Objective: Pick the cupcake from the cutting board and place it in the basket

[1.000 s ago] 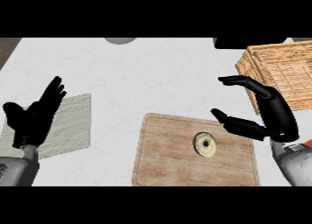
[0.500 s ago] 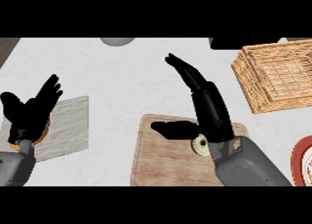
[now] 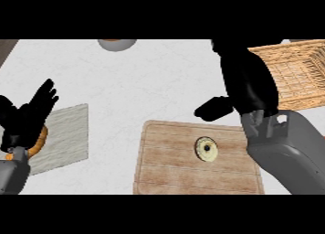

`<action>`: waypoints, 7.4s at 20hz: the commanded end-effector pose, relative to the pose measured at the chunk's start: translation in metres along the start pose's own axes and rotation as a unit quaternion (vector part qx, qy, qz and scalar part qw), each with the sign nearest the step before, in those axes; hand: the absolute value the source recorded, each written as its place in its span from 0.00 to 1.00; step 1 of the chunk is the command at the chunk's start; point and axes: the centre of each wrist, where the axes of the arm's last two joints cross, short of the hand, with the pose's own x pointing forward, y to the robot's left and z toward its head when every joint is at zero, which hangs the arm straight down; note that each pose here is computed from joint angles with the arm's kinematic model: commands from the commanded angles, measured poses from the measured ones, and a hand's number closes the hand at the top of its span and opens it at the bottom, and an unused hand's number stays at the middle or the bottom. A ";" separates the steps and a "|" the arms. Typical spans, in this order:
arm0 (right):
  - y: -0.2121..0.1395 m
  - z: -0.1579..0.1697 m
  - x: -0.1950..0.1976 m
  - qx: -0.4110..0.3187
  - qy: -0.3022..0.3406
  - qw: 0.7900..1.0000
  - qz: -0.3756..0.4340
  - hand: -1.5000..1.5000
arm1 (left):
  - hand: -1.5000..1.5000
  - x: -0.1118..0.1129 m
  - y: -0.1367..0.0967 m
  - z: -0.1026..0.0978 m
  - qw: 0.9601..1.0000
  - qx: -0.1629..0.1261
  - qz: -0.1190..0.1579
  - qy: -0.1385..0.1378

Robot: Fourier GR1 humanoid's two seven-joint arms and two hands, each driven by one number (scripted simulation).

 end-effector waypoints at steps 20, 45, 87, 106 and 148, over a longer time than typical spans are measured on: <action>-0.109 0.104 -0.040 0.120 0.048 0.989 -0.064 0.00 | 0.50 -0.009 0.009 0.007 1.000 0.001 -0.003 -0.015; 0.103 0.076 -0.086 0.099 0.071 0.988 -0.091 0.00 | 0.50 0.009 -0.020 -0.005 1.000 -0.015 0.002 -0.018; 0.139 0.075 -0.125 0.180 0.040 0.983 0.007 1.00 | 0.50 0.008 -0.023 0.004 1.000 -0.013 0.002 -0.014; 0.116 0.225 -0.188 0.334 -0.239 0.911 0.021 1.00 | 0.50 0.000 0.008 -0.005 1.000 0.013 -0.003 -0.008; -0.170 0.120 -0.145 -0.115 -0.117 0.977 -0.139 1.00 | 0.50 0.011 -0.003 -0.008 0.999 -0.030 0.004 -0.018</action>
